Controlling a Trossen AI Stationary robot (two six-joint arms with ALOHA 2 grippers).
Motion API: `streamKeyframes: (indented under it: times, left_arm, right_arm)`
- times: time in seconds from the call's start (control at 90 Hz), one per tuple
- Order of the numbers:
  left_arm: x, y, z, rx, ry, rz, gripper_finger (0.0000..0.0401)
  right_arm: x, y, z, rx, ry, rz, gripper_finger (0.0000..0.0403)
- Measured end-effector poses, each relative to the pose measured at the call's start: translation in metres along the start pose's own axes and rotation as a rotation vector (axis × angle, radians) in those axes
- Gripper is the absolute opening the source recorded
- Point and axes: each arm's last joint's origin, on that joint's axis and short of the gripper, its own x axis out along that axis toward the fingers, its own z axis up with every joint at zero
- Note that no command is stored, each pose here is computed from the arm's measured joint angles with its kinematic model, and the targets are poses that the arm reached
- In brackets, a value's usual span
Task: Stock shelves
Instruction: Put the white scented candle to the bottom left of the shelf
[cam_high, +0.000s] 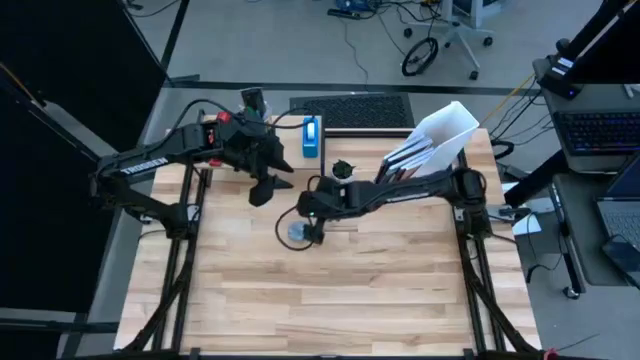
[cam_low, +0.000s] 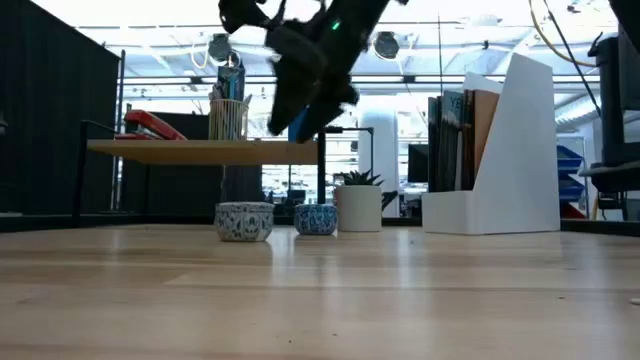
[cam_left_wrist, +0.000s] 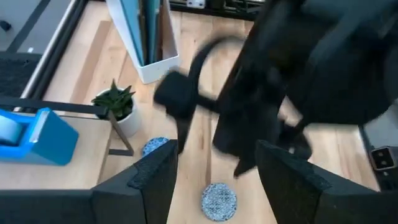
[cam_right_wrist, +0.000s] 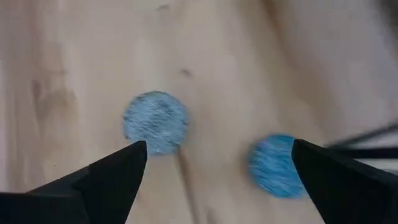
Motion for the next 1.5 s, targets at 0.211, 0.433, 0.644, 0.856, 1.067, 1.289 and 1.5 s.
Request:
streamKeyframes:
  times: [0.211, 0.433, 0.644, 0.856, 1.067, 1.289, 1.5]
  left_arm:
    - [0.0, 0.003, -0.001, -0.001, 0.013, 0.12, 0.0212]
    - [-0.001, 0.006, -0.001, -0.034, 0.021, 0.225, 0.0297]
    - [-0.001, 0.006, -0.006, -0.136, 0.06, 0.225, 0.0393]
    - [0.013, 0.003, -0.012, -0.287, 0.146, 0.22, 0.039]
    - [0.044, -0.013, -0.014, -0.338, 0.244, 0.18, 0.0398]
    - [0.081, -0.033, -0.019, -0.367, 0.349, 0.153, 0.04]
    - [0.114, -0.046, -0.027, -0.399, 0.414, 0.213, 0.04]
  right_arm:
    - [-0.063, -0.019, -0.001, 0.053, -0.037, -0.071, 0.0384]
    - [-0.125, -0.026, -0.016, 0.107, -0.081, -0.162, 0.0384]
    - [-0.162, -0.019, -0.035, 0.133, -0.113, -0.224, 0.0384]
    - [-0.173, -0.006, -0.05, 0.103, -0.093, -0.266, 0.0384]
    - [-0.18, 0.005, -0.063, 0.082, -0.073, -0.3, 0.0384]
    - [-0.187, 0.014, -0.075, 0.042, -0.039, -0.308, 0.0384]
    - [-0.193, 0.02, -0.083, -0.023, -0.032, -0.326, 0.0384]
